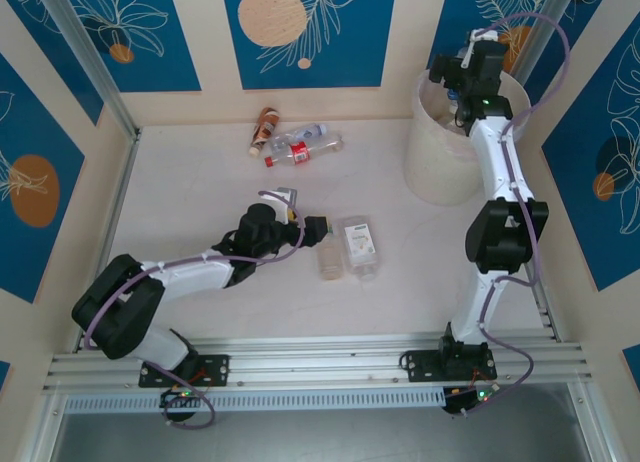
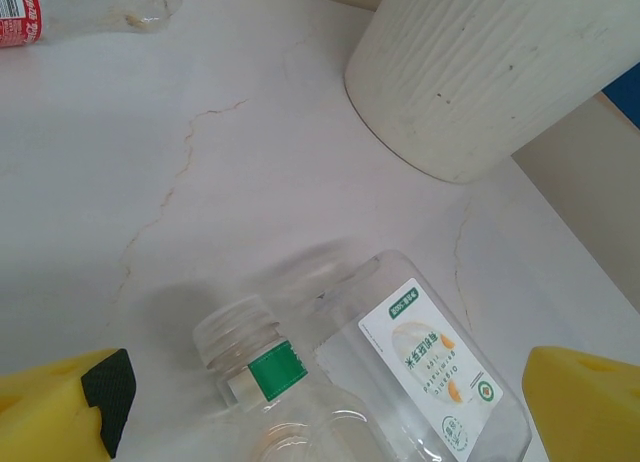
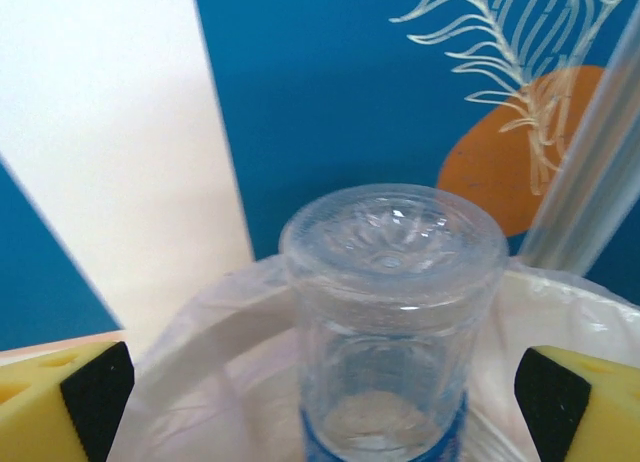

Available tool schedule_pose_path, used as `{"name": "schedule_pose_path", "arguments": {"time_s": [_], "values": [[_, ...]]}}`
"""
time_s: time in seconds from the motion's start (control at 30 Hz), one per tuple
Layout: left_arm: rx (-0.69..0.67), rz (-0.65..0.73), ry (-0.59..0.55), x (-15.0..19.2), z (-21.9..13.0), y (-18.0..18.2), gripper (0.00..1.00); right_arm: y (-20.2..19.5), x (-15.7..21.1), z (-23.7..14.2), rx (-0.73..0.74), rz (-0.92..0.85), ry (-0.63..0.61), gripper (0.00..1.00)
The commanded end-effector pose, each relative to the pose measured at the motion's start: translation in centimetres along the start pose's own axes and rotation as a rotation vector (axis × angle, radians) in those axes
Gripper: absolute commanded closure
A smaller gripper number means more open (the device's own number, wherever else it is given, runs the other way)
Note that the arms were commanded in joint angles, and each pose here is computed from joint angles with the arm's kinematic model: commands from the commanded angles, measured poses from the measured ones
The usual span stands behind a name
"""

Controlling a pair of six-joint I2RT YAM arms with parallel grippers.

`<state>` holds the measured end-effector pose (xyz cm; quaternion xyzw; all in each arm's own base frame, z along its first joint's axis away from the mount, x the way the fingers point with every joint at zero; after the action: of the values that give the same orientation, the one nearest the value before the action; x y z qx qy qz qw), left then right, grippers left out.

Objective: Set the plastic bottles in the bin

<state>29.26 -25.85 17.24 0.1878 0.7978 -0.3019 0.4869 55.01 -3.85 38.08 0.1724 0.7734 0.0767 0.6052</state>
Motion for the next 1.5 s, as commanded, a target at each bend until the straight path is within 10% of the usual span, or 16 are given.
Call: {"name": "schedule_pose_path", "arguments": {"time_s": [0.0, 0.5, 0.7, 0.9, 1.47], "values": [[0.016, -0.010, -0.035, -1.2, 0.3, -0.1, 0.00, 1.8, -2.0, -2.2, -0.206, 0.110, -0.006, 0.02], [0.009, -0.020, -0.010, -0.5, 1.0, 0.2, 0.00, 4.4, -0.6, -1.6, -0.613, 0.229, 0.197, 0.04], [0.014, -0.025, 0.004, -0.2, 1.4, 0.3, 0.00, 2.6, 1.1, 1.8, -0.459, 0.312, 0.241, 0.03], [0.019, -0.025, 0.011, -0.2, 1.6, 0.3, 0.00, -3.2, 1.7, 2.4, 0.044, 0.427, 0.121, 0.03], [0.015, -0.030, 0.017, -0.1, 2.0, 0.6, 0.00, -1.4, -0.7, -7.7, -0.197, 0.397, 0.079, 0.01]]}}
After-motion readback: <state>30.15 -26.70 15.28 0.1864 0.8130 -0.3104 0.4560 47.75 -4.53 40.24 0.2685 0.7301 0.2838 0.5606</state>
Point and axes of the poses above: each hand's point on the last joint's axis, 136 mm out from that joint toward the fingers, its own z axis out along the fingers, its own y axis along the line the jaws close on, x = y × z, the point moved 5 cm from there along -z, back along the fingers, and after that the axes turned 13 degrees about z, right-handed, at the moved point
